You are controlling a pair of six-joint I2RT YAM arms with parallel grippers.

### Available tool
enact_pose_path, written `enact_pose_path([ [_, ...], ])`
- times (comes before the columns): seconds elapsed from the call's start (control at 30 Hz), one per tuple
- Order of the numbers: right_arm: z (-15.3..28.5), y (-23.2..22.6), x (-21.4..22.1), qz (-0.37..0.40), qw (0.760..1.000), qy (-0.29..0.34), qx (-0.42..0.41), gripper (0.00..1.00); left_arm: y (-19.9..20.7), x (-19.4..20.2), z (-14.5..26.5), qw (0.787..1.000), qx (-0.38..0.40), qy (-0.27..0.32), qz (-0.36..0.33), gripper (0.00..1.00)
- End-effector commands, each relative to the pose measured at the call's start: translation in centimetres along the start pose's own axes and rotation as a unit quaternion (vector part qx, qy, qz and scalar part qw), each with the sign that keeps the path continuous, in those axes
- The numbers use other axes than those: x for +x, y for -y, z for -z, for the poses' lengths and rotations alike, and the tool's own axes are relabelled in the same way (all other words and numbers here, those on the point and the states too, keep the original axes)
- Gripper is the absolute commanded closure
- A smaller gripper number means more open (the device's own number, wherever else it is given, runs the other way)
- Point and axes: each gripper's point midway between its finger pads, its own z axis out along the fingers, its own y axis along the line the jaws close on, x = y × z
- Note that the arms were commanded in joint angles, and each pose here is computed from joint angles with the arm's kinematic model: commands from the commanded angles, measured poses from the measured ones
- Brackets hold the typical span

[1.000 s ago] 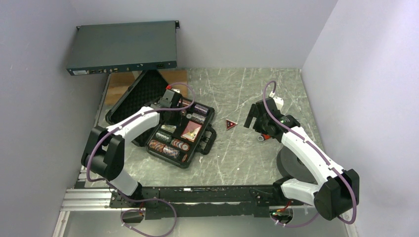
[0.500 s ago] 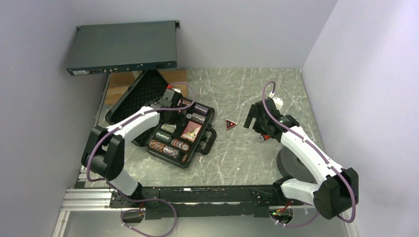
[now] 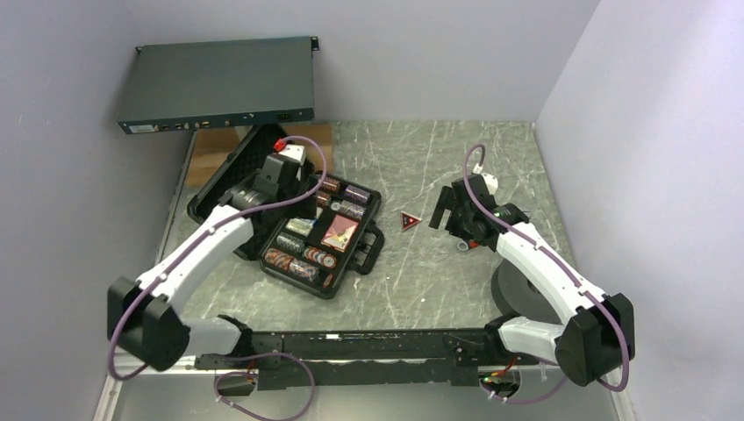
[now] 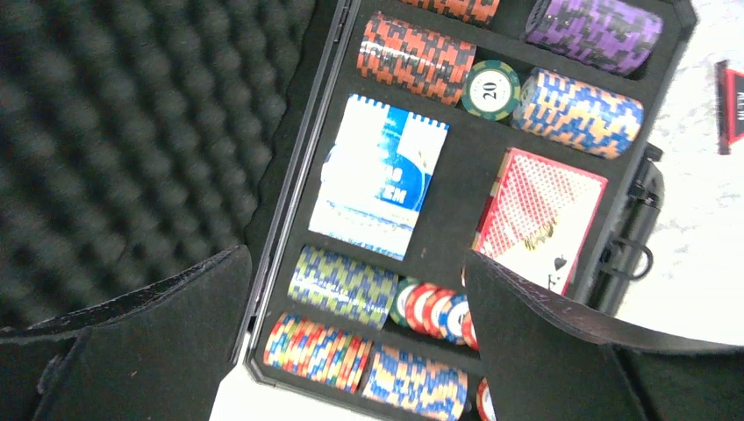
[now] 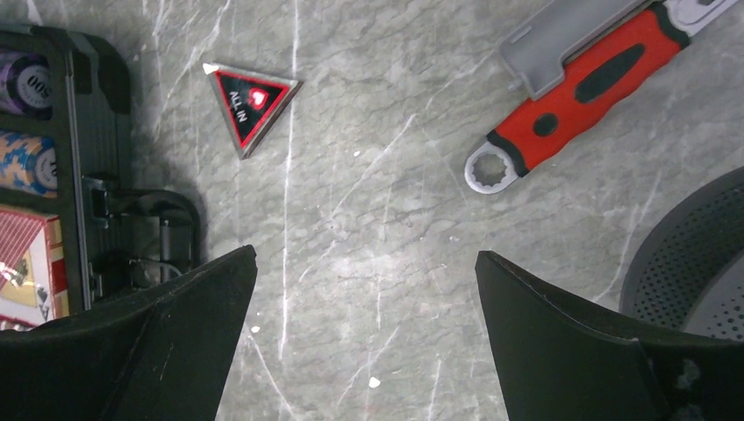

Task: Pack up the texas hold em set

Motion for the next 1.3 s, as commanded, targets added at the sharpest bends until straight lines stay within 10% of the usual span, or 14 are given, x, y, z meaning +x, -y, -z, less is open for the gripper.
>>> enact_pose_path([
  [0.0, -0.1, -1.6, 0.0, 0.002, 0.999, -0.005, -0.043, 0.00, -1.5, -0.1, 4.3, 1.000, 0.001, 0.026, 0.006, 0.02],
  [0.9, -0.8, -16.2, 5.3, 0.231, 0.942, -0.065, -0.236, 0.00, -7.9, 4.8, 9.5, 0.993, -0.066, 0.101, 0.000, 0.00],
  [1.27, -4.8, -12.7, 3.6, 0.279, 0.944, -0.112, -0.136, 0.00, -7.1, 5.1, 8.6, 0.996, -0.052, 0.076, -0.010, 0.01],
])
